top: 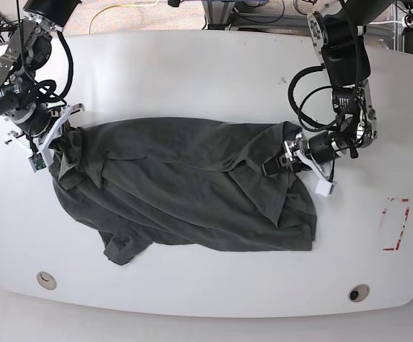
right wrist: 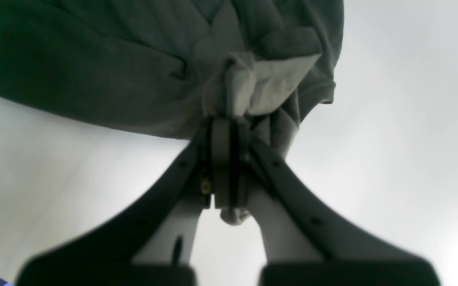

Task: Fold the T-shirt properly
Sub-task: 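Lift the shirt with both grippers and shake it out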

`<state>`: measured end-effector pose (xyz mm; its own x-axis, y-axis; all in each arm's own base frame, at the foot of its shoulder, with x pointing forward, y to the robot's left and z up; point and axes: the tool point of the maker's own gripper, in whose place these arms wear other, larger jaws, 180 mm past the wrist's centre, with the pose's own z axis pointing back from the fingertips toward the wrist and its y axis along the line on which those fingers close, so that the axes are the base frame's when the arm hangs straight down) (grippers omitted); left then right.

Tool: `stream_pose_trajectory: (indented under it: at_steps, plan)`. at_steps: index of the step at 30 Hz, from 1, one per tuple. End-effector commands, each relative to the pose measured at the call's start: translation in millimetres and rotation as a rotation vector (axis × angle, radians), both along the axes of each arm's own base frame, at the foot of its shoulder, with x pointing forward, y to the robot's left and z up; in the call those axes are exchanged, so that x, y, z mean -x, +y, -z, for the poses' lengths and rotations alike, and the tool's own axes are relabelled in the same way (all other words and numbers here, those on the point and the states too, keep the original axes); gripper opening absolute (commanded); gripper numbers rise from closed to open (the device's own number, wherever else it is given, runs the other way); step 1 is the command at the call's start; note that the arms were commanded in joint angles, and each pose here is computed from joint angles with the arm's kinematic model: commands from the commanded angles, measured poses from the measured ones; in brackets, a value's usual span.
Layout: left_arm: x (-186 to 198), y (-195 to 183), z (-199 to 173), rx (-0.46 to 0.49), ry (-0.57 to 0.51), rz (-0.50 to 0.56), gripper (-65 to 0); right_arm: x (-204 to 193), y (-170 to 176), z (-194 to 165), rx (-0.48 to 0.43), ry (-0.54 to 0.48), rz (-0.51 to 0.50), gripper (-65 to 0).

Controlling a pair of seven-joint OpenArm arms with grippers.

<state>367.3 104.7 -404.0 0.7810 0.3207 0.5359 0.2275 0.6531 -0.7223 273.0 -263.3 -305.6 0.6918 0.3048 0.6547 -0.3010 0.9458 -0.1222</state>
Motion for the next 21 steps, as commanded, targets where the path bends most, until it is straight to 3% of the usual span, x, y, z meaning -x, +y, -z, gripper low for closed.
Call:
stream_pose_trajectory:
  at_steps: [1,4,5,8,15,21]
  plan:
    - [2.2,2.6,11.1,-0.045,0.053,0.022,-28.5,-6.5,-2.1,-13.6,0.008,-0.049,-0.007,-65.0]
    - [1.7,2.4,16.0,-0.028,0.071,0.011,-43.5,-6.5,-2.6,-13.7,0.008,-0.049,-0.005,-65.0]
    - [0.4,2.6,18.2,-0.015,0.073,-0.006,-52.9,-6.5,-2.6,-13.7,0.008,-0.049,-0.005,-65.0]
    - [0.5,3.4,24.1,0.002,0.081,-0.032,-65.0,-6.5,-2.6,-13.7,0.008,-0.049,-0.005,-65.0]
    - [-1.1,8.1,24.2,0.006,0.091,-0.071,-64.4,-6.5,-2.6,-13.7,0.008,-0.049,-0.005,-65.0]
    - [5.8,20.8,2.0,-0.093,0.032,-0.006,-64.6,-5.4,-3.7,-13.1,0.010,-0.046,-0.002,-65.0]
